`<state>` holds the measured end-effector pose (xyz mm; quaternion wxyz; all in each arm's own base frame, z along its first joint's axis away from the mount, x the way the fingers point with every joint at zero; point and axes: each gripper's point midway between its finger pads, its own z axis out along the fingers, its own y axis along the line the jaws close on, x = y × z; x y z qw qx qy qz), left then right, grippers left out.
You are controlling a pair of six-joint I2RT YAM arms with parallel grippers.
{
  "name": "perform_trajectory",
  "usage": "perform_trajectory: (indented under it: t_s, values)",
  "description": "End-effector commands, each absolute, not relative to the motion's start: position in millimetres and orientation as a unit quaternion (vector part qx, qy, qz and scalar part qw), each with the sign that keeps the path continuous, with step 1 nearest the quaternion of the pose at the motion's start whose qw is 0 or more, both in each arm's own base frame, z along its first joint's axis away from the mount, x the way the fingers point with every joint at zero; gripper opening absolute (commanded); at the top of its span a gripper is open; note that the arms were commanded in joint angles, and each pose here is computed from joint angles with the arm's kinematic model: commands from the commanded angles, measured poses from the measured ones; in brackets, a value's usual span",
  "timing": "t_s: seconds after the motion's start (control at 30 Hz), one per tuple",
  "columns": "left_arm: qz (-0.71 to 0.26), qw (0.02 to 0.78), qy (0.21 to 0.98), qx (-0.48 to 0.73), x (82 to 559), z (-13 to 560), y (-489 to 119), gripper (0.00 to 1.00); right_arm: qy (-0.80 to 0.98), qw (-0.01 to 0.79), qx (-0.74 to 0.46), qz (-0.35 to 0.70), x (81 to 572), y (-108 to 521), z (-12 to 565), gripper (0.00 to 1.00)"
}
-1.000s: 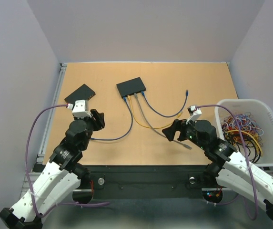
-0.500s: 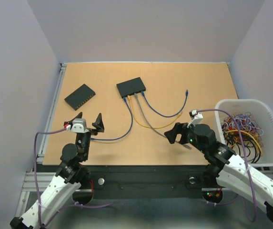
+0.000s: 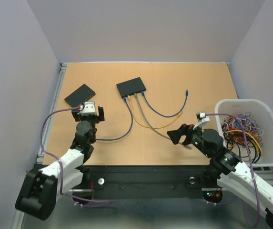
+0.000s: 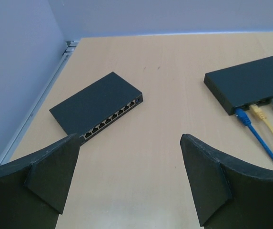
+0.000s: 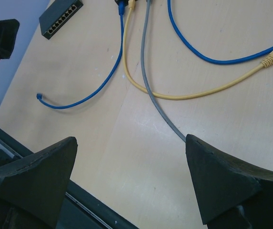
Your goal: Insert the plug into the switch port
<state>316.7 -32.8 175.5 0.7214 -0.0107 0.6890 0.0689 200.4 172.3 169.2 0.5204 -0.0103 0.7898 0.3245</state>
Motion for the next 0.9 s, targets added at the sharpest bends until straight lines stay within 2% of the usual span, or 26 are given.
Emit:
perform_trajectory:
  t_s: [0.0, 0.23, 0.33, 0.8, 0.87]
  values:
    - [0.047, 0.759, 0.649, -0.030, 341.3, 202.2, -28.0, 0.99, 0.782, 0.531, -0.001, 0.328, 203.8, 172.5, 174.6, 1.00]
    - [0.030, 0.758, 0.648, -0.072, 367.8, 188.1, -5.6, 0.99, 0.786, 0.527, -0.003, 0.323, 206.1, 174.4, 169.4, 1.00]
    - [0.048, 0.761, 0.646, -0.033, 375.7, 189.7, -8.0, 0.99, 0.786, 0.529, -0.002, 0.321, 207.6, 174.5, 168.8, 1.00]
    - [0.063, 0.775, 0.625, -0.067, 376.3, 176.8, 11.7, 0.99, 0.760, 0.544, -0.036, 0.354, 200.5, 183.5, 166.7, 1.00]
    - [0.064, 0.778, 0.620, -0.078, 372.8, 178.0, 14.3, 0.99, 0.746, 0.565, -0.024, 0.352, 207.9, 181.1, 166.2, 1.00]
